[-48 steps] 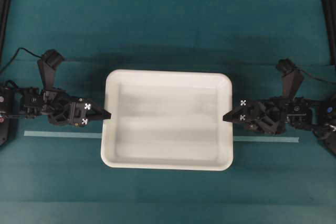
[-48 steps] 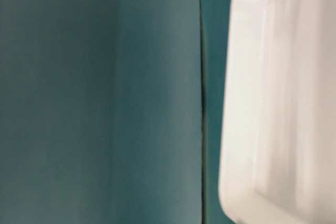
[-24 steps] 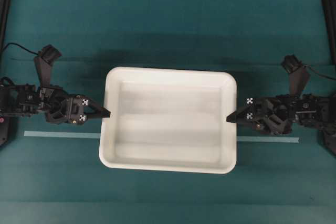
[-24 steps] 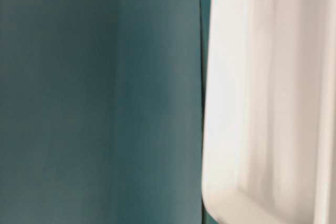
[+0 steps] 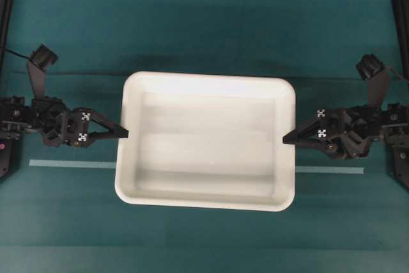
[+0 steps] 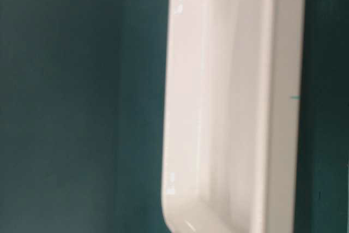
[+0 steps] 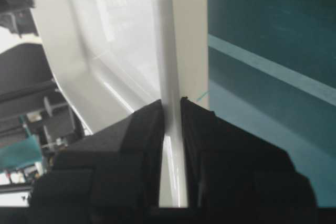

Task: Lift the white case with both hands.
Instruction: 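Lift the gripped tray upward with both grippers, then lower the held tray back onto the table with both grippers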

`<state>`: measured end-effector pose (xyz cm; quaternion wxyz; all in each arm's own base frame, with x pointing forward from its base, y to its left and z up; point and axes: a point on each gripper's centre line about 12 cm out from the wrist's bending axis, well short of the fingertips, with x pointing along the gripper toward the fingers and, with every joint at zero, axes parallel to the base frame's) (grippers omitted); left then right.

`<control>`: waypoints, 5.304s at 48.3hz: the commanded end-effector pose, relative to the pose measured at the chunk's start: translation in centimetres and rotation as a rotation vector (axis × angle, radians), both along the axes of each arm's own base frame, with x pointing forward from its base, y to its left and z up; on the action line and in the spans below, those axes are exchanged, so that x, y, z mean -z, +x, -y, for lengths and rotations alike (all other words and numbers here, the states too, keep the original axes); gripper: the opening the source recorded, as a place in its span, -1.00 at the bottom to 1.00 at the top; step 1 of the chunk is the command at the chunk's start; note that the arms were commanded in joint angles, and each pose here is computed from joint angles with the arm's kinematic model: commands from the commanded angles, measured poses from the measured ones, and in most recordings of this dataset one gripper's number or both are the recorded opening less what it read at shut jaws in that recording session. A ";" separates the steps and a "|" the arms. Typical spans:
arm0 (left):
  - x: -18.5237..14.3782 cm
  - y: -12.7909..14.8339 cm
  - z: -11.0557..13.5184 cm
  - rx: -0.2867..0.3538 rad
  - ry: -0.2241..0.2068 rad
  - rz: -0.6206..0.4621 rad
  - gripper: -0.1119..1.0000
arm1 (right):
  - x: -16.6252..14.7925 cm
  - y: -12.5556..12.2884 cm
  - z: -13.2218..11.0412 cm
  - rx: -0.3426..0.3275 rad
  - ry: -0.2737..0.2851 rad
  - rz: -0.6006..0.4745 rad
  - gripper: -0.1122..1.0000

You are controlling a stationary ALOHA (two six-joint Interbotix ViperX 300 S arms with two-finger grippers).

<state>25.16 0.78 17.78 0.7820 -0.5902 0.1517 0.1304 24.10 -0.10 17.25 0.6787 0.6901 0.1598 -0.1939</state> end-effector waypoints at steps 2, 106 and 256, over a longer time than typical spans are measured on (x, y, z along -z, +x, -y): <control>-0.9 0.2 0.0 0.000 0.005 0.011 -0.66 | -1.3 0.5 0.2 -0.002 -0.006 0.023 -0.60; -16.4 -1.2 -0.6 -0.031 0.008 0.308 -0.72 | -15.8 -0.2 1.4 -0.001 0.009 0.309 -0.60; -0.3 1.8 -2.6 -0.115 -0.051 -0.270 -0.72 | 0.2 1.5 2.0 -0.007 0.007 -0.236 -0.61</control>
